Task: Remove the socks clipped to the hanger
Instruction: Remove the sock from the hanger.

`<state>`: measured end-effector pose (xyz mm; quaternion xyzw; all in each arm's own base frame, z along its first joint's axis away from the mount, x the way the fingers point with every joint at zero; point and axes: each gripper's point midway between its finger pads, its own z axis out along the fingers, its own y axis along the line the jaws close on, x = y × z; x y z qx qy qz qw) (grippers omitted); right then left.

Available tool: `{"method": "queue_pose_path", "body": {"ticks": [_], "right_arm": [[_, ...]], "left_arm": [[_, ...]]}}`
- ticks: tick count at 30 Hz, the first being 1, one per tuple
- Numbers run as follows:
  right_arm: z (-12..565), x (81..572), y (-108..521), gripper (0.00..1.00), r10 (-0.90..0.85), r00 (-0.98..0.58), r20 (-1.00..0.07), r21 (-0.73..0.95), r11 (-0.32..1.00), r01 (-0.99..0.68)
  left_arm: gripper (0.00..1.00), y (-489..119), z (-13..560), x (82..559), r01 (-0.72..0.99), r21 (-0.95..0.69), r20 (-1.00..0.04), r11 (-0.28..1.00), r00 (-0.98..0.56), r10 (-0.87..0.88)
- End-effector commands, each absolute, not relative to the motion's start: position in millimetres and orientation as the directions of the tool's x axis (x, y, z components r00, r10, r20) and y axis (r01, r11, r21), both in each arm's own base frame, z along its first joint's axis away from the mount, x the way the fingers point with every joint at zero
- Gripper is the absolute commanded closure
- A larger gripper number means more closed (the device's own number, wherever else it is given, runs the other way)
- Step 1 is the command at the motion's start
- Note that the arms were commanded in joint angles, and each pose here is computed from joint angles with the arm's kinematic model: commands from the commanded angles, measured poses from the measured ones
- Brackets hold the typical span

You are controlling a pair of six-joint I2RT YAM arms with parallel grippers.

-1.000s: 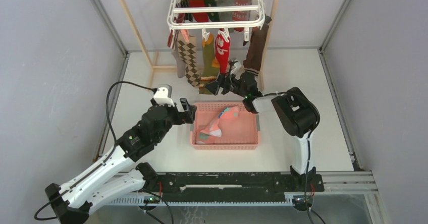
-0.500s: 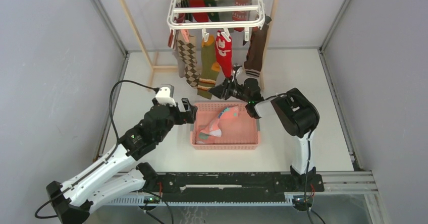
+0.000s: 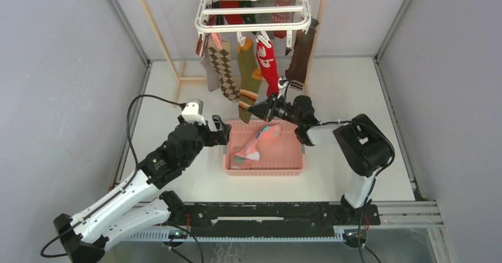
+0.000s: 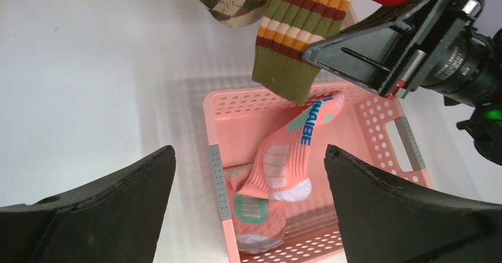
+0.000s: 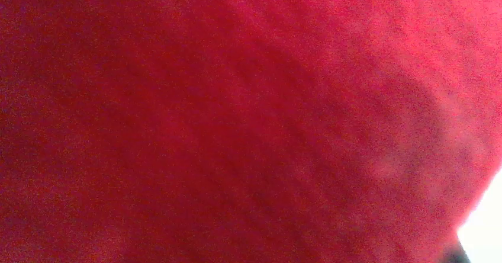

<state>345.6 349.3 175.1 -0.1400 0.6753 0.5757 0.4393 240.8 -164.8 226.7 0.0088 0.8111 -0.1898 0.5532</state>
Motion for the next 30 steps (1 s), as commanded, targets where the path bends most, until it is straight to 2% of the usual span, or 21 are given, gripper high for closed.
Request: {"method": "queue_pose_path", "body": {"ticks": [1, 11, 17, 30], "right_arm": [[203, 324, 351, 0.86, 0.306, -0.567, -0.765, 0.64, 0.264, -0.722], [210, 268, 359, 0.87, 0.145, -0.571, -0.808, 0.586, 0.294, -0.755], [216, 241, 349, 0.86, 0.111, -0.579, -0.808, 0.583, 0.292, -0.758], [250, 198, 336, 0.85, 0.084, -0.618, -0.781, 0.623, 0.162, -0.765]], "left_arm": [[0.0, -165, 244, 242, 0.238, -0.322, -0.909, 0.916, -0.348, -0.229], [0.0, -171, 262, 246, 0.261, -0.323, -0.917, 0.91, -0.324, -0.232], [0.0, -176, 302, 251, 0.301, -0.322, -0.932, 0.898, -0.268, -0.245], [0.0, -200, 406, 283, 0.403, -0.304, -0.952, 0.863, -0.165, -0.258]]}}
